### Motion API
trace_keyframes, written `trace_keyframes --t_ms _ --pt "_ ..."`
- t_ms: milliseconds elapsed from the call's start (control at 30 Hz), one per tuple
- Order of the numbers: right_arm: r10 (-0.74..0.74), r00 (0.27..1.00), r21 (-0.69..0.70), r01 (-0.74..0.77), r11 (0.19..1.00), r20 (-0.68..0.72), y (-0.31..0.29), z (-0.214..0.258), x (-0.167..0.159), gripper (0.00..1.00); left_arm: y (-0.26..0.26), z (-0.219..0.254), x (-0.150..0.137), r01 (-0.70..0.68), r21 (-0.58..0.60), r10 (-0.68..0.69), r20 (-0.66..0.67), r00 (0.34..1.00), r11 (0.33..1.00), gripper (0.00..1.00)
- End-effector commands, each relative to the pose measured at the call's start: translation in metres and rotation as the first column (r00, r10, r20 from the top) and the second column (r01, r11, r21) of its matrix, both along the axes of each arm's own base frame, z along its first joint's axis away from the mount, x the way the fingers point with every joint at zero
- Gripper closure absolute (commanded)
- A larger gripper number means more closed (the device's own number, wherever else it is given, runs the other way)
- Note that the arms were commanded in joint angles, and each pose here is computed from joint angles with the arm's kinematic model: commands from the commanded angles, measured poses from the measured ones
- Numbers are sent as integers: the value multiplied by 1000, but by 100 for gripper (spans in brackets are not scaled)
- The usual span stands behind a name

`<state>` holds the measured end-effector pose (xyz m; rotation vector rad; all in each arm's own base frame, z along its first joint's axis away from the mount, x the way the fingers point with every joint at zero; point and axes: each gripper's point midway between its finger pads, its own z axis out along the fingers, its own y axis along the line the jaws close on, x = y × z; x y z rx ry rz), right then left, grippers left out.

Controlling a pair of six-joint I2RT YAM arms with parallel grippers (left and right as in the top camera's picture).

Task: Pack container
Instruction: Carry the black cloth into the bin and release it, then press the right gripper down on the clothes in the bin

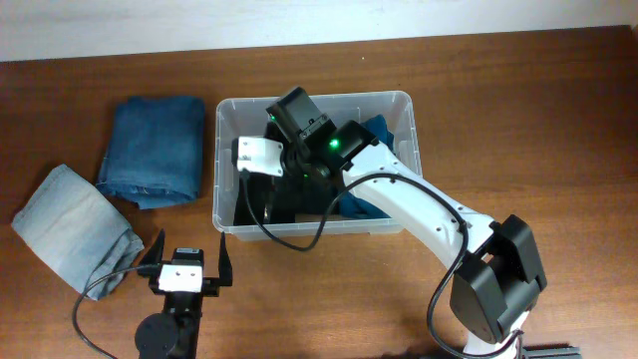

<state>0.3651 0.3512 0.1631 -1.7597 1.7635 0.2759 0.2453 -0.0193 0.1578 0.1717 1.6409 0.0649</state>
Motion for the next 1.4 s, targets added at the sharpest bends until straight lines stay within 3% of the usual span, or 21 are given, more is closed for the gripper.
trace_keyframes --t_ms 0,100,267,467,667,1133,1367 --pt "-148 989 71 149 986 -31 6 14 12 1 -1 -1 0 9 16 -9 2 1000 1000 1" --pt "-323 946 63 323 944 -20 -7 16 30 1 -1 -1 0 9 16 -9 2 1000 1000 0" --pt "-640 768 121 638 761 -21 -51 46 56 2 -1 -1 0 9 16 -9 2 1000 1000 1" --pt "-759 646 227 753 617 -82 -110 106 59 2 -1 -1 0 10 16 -10 2 1000 1000 0" --pt "-825 560 250 812 527 -81 -175 144 46 2 -1 -1 0 9 16 -9 2 1000 1000 1" --pt "-868 494 235 852 468 -60 -205 146 50 2 -1 -1 0 9 16 -9 2 1000 1000 1" --pt "-864 500 237 849 473 -66 -203 146 50 2 -1 -1 0 9 16 -9 2 1000 1000 1"
